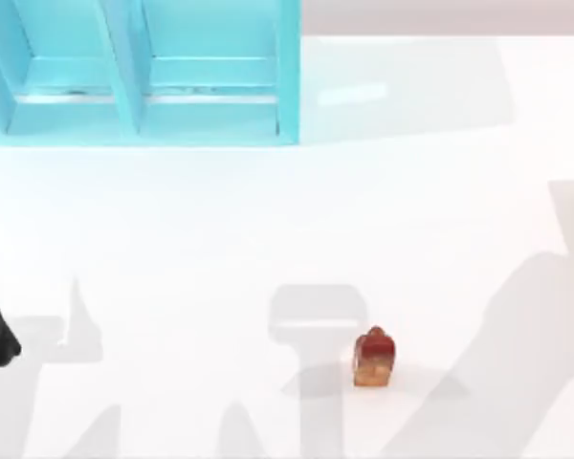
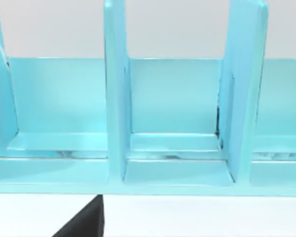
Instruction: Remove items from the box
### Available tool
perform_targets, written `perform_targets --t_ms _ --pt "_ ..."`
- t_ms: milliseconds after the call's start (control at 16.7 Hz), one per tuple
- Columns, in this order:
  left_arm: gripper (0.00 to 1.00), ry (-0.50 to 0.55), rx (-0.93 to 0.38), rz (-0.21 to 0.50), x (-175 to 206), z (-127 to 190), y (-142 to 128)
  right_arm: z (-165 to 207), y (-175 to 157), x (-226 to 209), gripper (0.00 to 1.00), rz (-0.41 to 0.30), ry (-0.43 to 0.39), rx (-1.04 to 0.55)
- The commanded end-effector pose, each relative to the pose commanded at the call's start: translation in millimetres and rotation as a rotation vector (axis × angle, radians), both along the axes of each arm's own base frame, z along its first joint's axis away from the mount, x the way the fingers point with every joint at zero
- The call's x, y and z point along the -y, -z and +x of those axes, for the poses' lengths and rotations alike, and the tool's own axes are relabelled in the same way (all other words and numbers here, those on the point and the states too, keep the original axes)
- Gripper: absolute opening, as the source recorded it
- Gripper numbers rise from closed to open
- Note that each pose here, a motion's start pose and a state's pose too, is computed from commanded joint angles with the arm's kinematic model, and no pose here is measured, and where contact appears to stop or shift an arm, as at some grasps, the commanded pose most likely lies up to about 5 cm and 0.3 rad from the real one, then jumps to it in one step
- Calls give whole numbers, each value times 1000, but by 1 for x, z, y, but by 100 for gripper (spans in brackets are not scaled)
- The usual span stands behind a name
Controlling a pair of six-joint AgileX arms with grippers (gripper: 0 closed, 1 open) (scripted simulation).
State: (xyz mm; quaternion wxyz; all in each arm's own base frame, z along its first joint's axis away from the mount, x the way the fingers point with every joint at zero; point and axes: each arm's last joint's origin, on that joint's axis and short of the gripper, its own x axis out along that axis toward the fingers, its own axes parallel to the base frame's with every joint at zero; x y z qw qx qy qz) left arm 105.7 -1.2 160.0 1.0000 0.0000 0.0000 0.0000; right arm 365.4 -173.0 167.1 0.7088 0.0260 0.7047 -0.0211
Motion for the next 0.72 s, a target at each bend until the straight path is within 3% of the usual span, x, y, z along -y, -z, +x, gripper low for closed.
perform_targets --t_ms 360,720 --pt "100 0 0 0 0 0 0 19 -68 -21 0 -29 -31 29" --pt "100 0 0 0 0 0 0 -4 -120 5 0 -9 3 6"
